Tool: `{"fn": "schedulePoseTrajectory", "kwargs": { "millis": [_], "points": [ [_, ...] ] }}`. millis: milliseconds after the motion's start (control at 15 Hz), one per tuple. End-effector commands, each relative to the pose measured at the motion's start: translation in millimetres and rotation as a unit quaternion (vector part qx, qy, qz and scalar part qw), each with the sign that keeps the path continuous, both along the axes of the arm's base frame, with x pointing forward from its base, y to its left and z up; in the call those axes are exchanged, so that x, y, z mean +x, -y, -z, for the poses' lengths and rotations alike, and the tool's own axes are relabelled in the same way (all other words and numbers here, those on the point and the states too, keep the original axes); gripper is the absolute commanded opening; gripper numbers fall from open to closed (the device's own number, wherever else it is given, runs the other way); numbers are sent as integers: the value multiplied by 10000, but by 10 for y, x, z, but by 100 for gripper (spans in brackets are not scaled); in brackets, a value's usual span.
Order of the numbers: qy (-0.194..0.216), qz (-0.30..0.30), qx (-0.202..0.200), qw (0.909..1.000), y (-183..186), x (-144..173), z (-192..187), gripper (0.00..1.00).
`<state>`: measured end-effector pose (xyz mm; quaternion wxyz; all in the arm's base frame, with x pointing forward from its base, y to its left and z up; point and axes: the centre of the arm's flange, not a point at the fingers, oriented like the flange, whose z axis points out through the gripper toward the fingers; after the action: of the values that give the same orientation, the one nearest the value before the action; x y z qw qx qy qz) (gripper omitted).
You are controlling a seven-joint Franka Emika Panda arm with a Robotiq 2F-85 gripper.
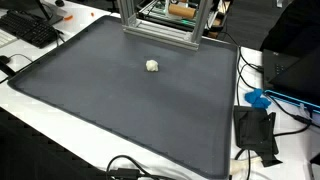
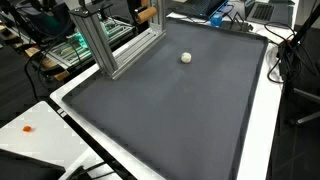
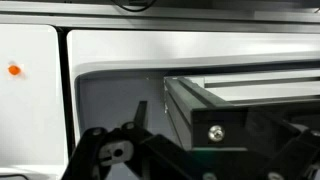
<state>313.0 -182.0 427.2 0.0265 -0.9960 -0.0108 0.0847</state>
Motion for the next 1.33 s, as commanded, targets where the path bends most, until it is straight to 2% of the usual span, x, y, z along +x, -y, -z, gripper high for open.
{"fn": "schedulePoseTrajectory", "kwargs": {
  "millis": [0, 400, 667, 800, 1000, 1267],
  "points": [
    [-1, 0, 0, 10000, 0, 0, 1, 100],
    [55, -69, -10, 10000, -66, 38, -89, 100],
    [533, -257, -89, 9982, -538, 250, -593, 100],
    [721, -326, 73, 9968, -843, 338, -755, 100],
    [934, -130, 488, 9943, -1377, 356, -831, 100],
    [1118, -83, 740, 9909, -1941, 322, -811, 100]
  ]
}}
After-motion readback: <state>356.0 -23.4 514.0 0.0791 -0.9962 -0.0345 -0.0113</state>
